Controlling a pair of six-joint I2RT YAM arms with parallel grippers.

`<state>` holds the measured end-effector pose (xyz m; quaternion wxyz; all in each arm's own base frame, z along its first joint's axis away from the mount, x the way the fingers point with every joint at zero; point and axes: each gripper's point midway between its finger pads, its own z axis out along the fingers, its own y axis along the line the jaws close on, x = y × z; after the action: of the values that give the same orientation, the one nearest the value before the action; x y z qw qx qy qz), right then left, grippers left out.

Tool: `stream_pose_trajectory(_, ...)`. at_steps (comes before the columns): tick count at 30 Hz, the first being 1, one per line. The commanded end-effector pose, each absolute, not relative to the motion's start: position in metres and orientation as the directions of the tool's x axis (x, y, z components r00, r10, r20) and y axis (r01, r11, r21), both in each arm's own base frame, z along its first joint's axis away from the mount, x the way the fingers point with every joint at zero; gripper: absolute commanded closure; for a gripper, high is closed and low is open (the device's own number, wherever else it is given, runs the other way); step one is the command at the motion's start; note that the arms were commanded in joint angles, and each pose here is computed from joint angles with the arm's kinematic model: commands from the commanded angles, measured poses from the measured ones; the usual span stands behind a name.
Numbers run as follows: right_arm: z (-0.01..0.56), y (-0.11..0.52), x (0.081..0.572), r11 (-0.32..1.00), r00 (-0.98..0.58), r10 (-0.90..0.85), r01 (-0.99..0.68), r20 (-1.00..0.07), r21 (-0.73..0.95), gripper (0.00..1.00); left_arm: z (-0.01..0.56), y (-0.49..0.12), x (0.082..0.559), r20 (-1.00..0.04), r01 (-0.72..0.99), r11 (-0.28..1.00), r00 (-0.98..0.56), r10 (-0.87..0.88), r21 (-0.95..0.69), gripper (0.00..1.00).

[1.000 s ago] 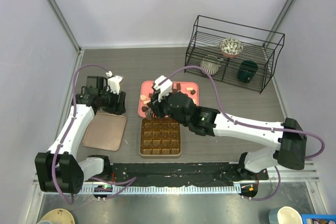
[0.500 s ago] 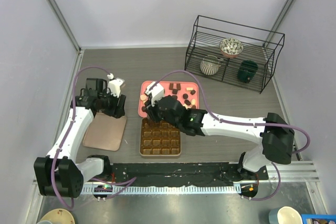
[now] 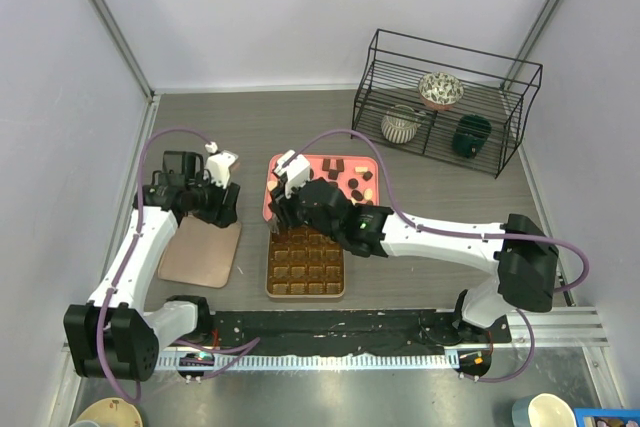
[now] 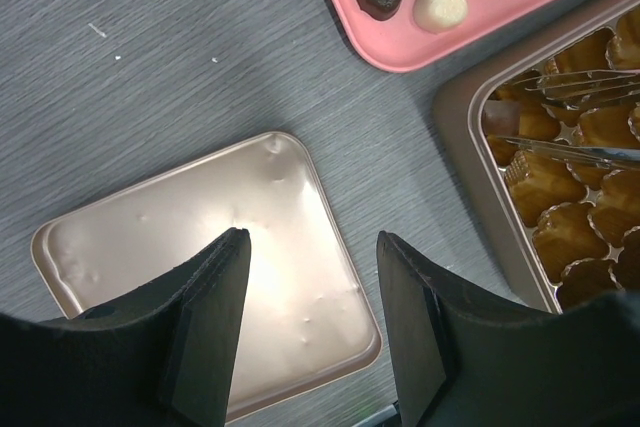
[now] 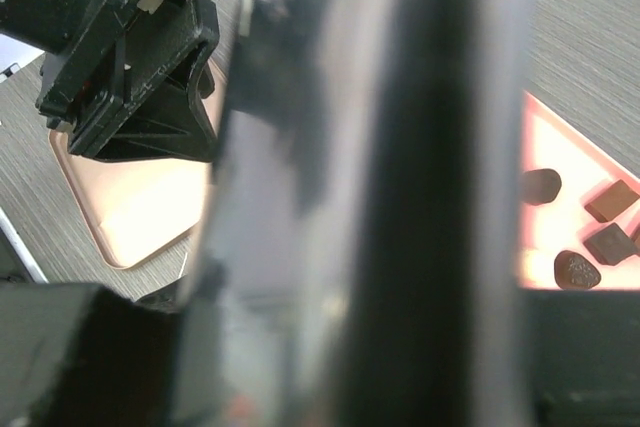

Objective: Pack the chocolate
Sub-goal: Place the fake chocolate in the packing box, then move the packing box to the center of the board.

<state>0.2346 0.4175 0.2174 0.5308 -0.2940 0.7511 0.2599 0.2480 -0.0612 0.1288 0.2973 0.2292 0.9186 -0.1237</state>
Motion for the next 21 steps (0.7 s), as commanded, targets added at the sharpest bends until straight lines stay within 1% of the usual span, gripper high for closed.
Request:
stream_pose_trajectory(1, 0.262, 0.427, 0.240, 0.694, -0.210, -0.056, -0.711, -0.976, 0.113, 0.59, 0.134, -0.065, 0.243, -0.621, 0.522, 0.847, -0.697, 0.357, -0.100, 0.42)
stream_pose_trajectory(5, 0.285, 0.412, 0.251, 0.746, -0.155, -0.036, -0.662, -0.987, 0.077, 0.60, 0.132, -0.076, 0.239, -0.634, 0.575, 0.810, -0.671, 0.384, -0.118, 0.42)
stream_pose_trajectory(7, 0.292, 0.402, 0.261, 0.769, -0.136, -0.038, -0.637, -0.990, 0.058, 0.60, 0.131, -0.083, 0.238, -0.642, 0.616, 0.782, -0.637, 0.426, -0.094, 0.42)
stream_pose_trajectory(8, 0.296, 0.395, 0.266, 0.780, -0.133, -0.038, -0.624, -0.990, 0.053, 0.60, 0.128, -0.082, 0.238, -0.635, 0.634, 0.772, -0.614, 0.468, -0.045, 0.42)
stream_pose_trajectory(9, 0.298, 0.391, 0.270, 0.787, -0.133, -0.034, -0.614, -0.991, 0.055, 0.61, 0.123, -0.093, 0.233, -0.630, 0.680, 0.733, -0.579, 0.517, -0.024, 0.42)
stream_pose_trajectory(11, 0.297, 0.374, 0.286, 0.813, -0.140, -0.031, -0.579, -0.990, 0.057, 0.61, 0.117, -0.096, 0.231, -0.618, 0.715, 0.698, -0.529, 0.581, 0.045, 0.42)
stream_pose_trajectory(12, 0.300, 0.369, 0.291, 0.818, -0.148, -0.011, -0.571, -0.989, 0.076, 0.62, 0.108, -0.104, 0.222, -0.598, 0.755, 0.653, -0.496, 0.629, 0.060, 0.42)
stream_pose_trajectory(13, 0.300, 0.354, 0.309, 0.840, -0.155, 0.003, -0.536, -0.988, 0.087, 0.61, 0.107, -0.108, 0.222, -0.601, 0.768, 0.635, -0.469, 0.648, 0.084, 0.42)
stream_pose_trajectory(14, 0.298, 0.351, 0.313, 0.833, -0.166, 0.009, -0.544, -0.986, 0.099, 0.61, 0.104, -0.111, 0.220, -0.594, 0.788, 0.606, -0.440, 0.673, 0.103, 0.42)
stream_pose_trajectory(17, 0.296, 0.335, 0.339, 0.848, -0.188, 0.036, -0.513, -0.981, 0.130, 0.62, 0.095, -0.120, 0.212, -0.581, 0.829, 0.548, -0.393, 0.713, 0.112, 0.43)
stream_pose_trajectory(21, 0.287, 0.331, 0.366, 0.861, -0.204, 0.022, -0.493, -0.979, 0.123, 0.61, 0.093, -0.126, 0.201, -0.577, 0.868, 0.482, -0.334, 0.746, 0.121, 0.43)
